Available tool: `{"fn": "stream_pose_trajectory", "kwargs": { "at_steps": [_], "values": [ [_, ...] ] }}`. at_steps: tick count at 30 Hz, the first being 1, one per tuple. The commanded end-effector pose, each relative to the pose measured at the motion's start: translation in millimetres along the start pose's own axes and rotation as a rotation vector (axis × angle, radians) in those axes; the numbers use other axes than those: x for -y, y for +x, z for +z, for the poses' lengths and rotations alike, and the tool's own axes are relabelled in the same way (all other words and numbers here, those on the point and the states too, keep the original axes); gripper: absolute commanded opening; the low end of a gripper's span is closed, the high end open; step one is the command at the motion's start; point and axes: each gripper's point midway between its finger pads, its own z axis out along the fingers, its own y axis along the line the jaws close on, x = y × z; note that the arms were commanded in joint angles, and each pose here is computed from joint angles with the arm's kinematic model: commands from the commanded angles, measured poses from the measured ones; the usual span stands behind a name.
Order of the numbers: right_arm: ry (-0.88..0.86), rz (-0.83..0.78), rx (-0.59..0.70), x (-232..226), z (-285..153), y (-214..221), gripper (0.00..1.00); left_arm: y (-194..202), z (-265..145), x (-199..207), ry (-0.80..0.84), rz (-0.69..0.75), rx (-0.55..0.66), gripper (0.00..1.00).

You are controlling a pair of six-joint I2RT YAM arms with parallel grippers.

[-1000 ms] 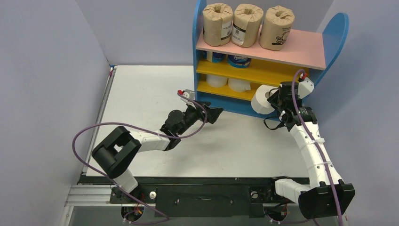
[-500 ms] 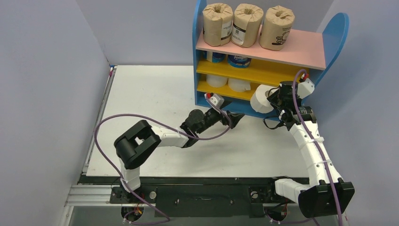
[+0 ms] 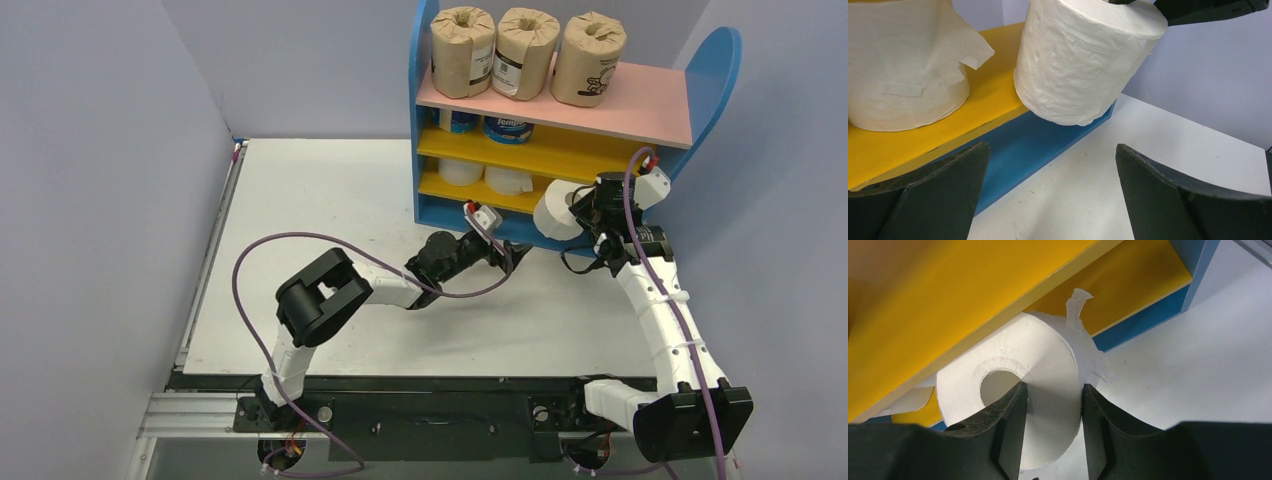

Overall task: Place and organize the paper towels onto the shelf
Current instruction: Place the paper towel on the shelf.

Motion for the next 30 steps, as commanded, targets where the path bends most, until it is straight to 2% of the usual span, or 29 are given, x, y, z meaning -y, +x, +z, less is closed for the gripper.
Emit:
{"fn": "stream_pose_trajectory", "kwargs": {
  "at_steps": [1, 21, 30],
  "values": [
    [-0.115, 0.086, 0.103, -31, -8, -34, 0.28, -15, 17, 6, 0.014, 0.022, 0.059, 0.96],
    [-0.156, 0.094, 0.094, -38, -15, -36, 0.3, -17, 54, 11, 0.022, -0.015, 0.093, 1.0],
    [-0.165, 0.108, 0.094, -41, -16, -38, 0.29, -11, 64, 20, 0.049, -0.043, 0.082, 0.89]
  ]
}}
